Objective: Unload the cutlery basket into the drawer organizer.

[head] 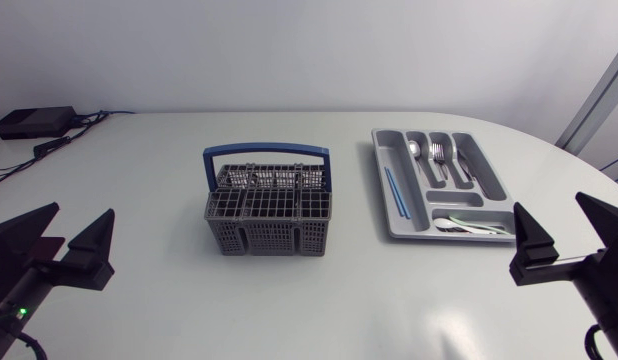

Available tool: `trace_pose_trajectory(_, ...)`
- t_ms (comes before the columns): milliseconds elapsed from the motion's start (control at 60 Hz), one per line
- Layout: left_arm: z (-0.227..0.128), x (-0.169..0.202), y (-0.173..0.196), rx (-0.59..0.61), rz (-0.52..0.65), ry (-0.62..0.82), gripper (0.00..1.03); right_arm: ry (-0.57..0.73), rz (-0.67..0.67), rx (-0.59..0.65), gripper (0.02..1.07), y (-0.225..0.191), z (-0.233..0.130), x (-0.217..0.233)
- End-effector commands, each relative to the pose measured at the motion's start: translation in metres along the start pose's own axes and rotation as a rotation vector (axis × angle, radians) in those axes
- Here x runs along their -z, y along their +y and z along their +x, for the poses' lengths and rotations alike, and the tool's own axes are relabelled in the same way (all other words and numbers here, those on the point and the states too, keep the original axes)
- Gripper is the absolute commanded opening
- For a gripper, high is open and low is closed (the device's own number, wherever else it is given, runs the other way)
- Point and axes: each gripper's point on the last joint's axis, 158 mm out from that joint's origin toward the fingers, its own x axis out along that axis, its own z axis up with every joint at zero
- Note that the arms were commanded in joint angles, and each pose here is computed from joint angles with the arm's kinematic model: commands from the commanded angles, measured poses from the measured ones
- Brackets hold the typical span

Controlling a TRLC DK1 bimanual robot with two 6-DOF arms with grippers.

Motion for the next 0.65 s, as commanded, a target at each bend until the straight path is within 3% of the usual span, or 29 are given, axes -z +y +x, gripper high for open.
trace_pose_trajectory(0,0.001,0.01,0.0,-0.007,-0.043,-0.008,0.99,0.03,0.083,-0.007,1.03,0.007,0.0,0.018)
trace_pose_trajectory(283,0.002,0.03,0.001,-0.024,-0.1,-0.04,0.99,0.042,0.219,-0.009,1.03,0.018,-0.003,0.039)
trace_pose_trajectory(633,0.002,0.031,0.001,-0.024,-0.101,-0.041,0.99,0.042,0.223,-0.009,1.03,0.019,-0.003,0.039)
